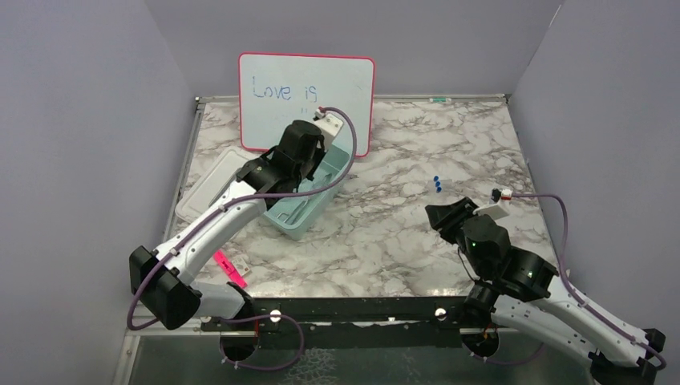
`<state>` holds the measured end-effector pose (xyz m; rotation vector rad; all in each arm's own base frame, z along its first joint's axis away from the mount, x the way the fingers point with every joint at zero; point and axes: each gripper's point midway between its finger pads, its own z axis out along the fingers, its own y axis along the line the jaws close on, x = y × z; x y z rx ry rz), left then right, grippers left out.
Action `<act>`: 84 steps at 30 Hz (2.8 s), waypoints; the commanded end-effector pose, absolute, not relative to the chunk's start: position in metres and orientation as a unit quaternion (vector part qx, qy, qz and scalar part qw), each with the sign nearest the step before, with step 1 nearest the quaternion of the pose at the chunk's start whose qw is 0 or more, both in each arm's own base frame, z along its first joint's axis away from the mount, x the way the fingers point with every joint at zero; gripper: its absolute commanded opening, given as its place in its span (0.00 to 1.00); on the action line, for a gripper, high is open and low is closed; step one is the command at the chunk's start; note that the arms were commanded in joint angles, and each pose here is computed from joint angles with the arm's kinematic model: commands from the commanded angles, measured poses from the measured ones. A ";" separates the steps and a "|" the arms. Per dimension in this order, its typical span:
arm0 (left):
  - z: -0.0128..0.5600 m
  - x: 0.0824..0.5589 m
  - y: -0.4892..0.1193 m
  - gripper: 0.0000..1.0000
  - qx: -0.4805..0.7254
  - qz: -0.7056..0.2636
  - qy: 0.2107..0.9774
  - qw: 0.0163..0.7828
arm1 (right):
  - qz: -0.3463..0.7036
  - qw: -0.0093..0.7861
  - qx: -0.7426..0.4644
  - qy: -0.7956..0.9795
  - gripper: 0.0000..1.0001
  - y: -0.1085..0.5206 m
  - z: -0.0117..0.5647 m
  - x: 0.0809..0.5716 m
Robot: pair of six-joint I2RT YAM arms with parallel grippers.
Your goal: Organize the chemistry lab equipment
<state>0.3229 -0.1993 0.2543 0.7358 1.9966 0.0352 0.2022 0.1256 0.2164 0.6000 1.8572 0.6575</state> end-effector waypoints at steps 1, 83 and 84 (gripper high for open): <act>0.242 0.342 -0.174 0.04 0.250 0.012 0.843 0.475 | 0.285 0.515 0.258 0.766 0.44 0.129 0.224 0.204; 0.300 0.360 -0.069 0.66 0.018 0.036 0.847 0.530 | 0.261 0.374 0.246 0.855 0.34 0.341 0.157 0.319; 0.297 0.362 -0.067 0.66 0.016 0.034 0.849 0.527 | 0.255 0.378 0.249 0.854 0.32 0.335 0.158 0.317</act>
